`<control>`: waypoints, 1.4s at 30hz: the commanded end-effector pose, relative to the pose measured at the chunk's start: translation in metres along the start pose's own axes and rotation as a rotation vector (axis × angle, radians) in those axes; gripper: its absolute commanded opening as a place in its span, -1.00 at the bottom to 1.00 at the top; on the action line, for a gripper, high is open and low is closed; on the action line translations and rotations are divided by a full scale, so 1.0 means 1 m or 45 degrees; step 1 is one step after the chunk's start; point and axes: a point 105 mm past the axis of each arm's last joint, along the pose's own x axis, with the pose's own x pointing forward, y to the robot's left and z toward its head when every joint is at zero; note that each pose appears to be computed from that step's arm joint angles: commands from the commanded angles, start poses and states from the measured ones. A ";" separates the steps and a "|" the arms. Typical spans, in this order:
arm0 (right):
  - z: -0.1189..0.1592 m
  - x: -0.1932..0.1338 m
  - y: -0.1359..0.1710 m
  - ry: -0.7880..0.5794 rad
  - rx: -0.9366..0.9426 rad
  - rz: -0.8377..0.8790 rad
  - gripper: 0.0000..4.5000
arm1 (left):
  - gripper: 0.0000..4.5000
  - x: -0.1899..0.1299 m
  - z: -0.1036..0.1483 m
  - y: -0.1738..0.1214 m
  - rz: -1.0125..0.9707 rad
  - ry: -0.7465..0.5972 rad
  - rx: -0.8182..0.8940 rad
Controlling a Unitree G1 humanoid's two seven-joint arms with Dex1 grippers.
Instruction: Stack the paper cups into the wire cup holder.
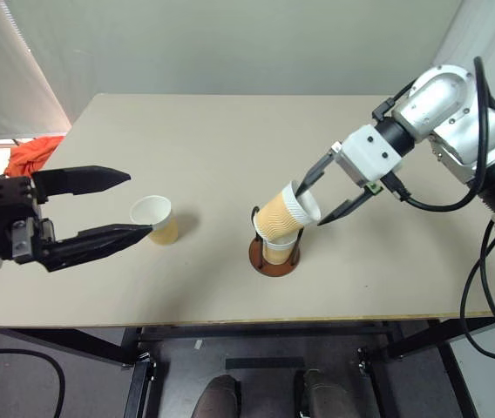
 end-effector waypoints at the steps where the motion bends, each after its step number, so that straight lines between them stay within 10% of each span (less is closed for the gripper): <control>1: 0.010 -0.010 -0.008 0.016 -0.061 -0.039 0.75 | 1.00 -0.003 0.008 0.000 0.029 -0.015 0.063; 13: 0.047 -0.010 -0.015 -0.236 -0.092 -0.089 0.97 | 1.00 0.002 0.005 0.005 0.026 -0.012 0.073; 29: 0.011 -0.038 0.010 -0.105 0.161 -0.210 0.97 | 1.00 0.006 0.001 0.009 0.004 0.008 0.080; 42: -0.008 0.000 0.027 -0.080 0.387 -0.221 0.97 | 1.00 0.016 -0.002 0.012 -0.078 0.007 0.095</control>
